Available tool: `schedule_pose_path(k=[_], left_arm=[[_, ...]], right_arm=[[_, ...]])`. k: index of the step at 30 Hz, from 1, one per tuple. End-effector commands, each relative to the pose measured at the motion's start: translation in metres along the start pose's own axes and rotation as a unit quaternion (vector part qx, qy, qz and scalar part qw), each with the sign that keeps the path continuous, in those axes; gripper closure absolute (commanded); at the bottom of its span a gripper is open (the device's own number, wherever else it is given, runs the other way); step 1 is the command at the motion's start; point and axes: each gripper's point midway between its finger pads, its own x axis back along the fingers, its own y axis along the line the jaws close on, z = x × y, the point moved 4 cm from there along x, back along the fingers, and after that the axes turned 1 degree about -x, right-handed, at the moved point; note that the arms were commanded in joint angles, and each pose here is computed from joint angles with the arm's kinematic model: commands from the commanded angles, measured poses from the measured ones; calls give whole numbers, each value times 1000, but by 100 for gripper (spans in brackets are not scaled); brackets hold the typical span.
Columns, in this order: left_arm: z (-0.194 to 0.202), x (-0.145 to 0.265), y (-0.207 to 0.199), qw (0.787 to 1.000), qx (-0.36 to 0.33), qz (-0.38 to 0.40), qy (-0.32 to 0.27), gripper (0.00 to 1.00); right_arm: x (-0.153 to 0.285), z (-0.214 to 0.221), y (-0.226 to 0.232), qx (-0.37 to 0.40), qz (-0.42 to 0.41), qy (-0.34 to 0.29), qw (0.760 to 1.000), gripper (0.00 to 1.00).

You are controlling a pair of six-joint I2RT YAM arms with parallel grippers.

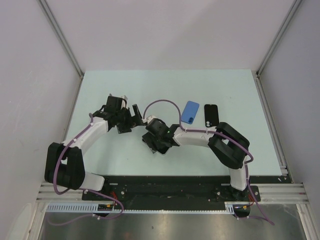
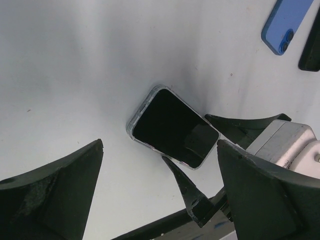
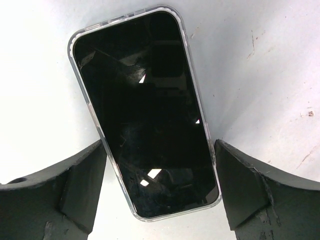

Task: Take the phone out of the phone case
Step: Pick up the phone at the center of the board.

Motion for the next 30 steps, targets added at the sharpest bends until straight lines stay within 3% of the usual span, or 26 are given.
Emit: schedule_pose_path(k=[1,6,11,17,24,30], left_arm=[[-6,5,-20,997,32,63,2,0],[18,13,-14,993,69,87,35,0],[35,10,-2,985,112,118,51,0],[49,-2,0,976,144,148,69,0],[45,-24,-3,972,158,161,60,0],[37,-40,-5,971,164,167,58,8]], right_arm=[[-8,58,14,12,-35,89,995,26],[3,39,19,-66,-97,48,992,41],[9,19,7,-136,-104,27,985,55],[12,2,6,-213,-155,21,964,59],[9,-3,15,-239,-218,22,946,60],[10,0,14,-255,-232,26,938,60]])
